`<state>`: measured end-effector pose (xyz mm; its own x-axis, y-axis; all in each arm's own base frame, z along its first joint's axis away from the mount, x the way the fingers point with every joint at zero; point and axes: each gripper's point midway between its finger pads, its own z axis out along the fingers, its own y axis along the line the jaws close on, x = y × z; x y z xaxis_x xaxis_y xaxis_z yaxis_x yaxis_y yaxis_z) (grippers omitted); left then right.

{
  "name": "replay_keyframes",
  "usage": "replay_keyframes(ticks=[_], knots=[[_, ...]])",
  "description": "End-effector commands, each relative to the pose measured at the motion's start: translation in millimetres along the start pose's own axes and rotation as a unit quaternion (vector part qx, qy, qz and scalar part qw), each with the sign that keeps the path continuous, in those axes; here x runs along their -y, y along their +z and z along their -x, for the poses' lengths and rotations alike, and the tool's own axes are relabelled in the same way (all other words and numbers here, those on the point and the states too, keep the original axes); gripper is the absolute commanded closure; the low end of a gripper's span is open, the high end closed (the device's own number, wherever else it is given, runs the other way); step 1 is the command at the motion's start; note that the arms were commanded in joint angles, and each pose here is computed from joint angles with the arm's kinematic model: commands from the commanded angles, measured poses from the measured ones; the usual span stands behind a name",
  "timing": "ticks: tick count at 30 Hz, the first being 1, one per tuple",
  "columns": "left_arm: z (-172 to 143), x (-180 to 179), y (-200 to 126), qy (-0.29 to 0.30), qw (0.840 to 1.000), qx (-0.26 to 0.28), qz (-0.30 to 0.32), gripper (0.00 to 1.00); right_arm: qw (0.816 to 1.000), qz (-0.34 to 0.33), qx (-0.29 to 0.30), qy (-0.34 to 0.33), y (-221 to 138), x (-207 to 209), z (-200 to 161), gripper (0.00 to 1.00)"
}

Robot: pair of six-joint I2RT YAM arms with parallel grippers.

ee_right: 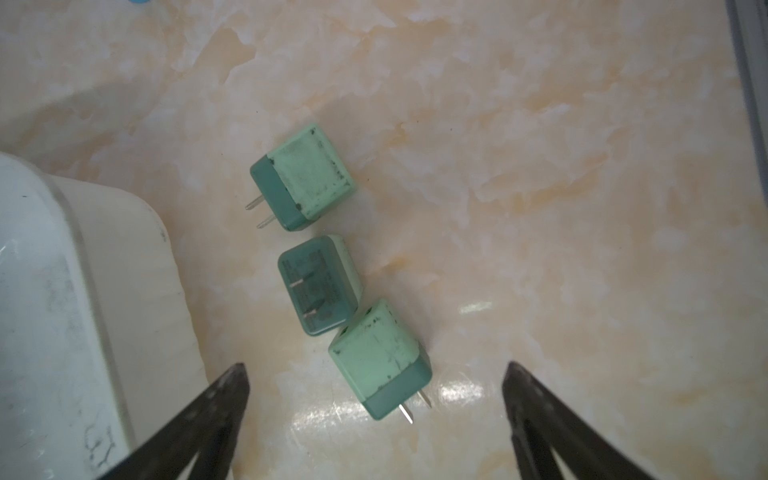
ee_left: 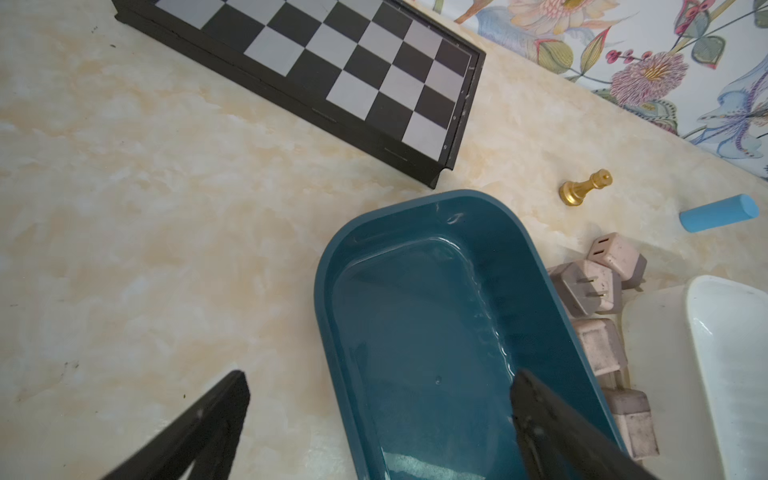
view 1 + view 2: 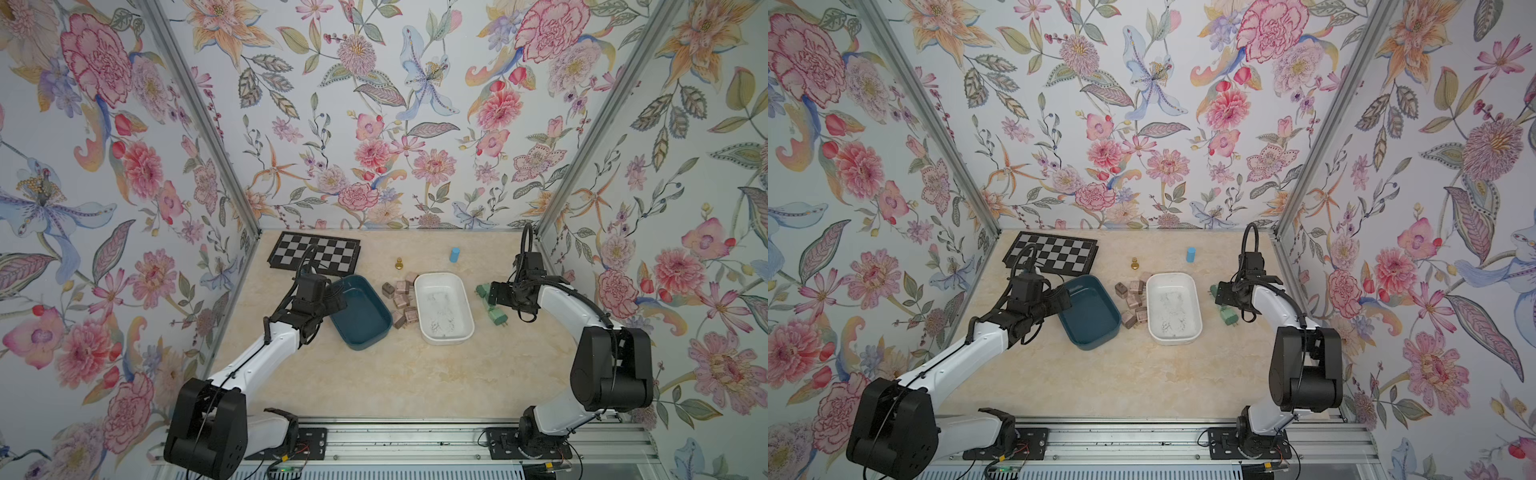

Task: Place the plugs by color into the storage box
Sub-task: Pick up the plug from the center of the board.

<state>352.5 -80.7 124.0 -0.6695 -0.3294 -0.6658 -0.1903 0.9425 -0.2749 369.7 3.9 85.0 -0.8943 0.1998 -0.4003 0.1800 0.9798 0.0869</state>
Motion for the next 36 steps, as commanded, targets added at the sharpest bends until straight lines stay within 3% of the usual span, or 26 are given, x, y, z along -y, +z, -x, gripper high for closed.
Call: replay_keyframes(ticks=[1, 19, 31, 36], knots=[[-14, -4, 6, -0.014, 1.0, -0.019, 0.009, 0.01, 0.998, 0.016, -0.054, -0.003, 0, -5, -20, 0.04], [-26, -7, 15, -0.01, 0.999, -0.032, 0.01, 0.01, 0.99, 0.039, -0.124, -0.051, 33, -34, -50, 0.19], [-25, -4, 16, -0.011, 0.999, -0.032, 0.003, 0.0, 0.992, 0.012, -0.108, -0.057, 34, -23, -35, 0.13], [-26, -4, 14, -0.012, 0.999, -0.033, 0.001, 0.0, 0.991, 0.012, -0.116, -0.072, 47, -26, -28, 0.18]])
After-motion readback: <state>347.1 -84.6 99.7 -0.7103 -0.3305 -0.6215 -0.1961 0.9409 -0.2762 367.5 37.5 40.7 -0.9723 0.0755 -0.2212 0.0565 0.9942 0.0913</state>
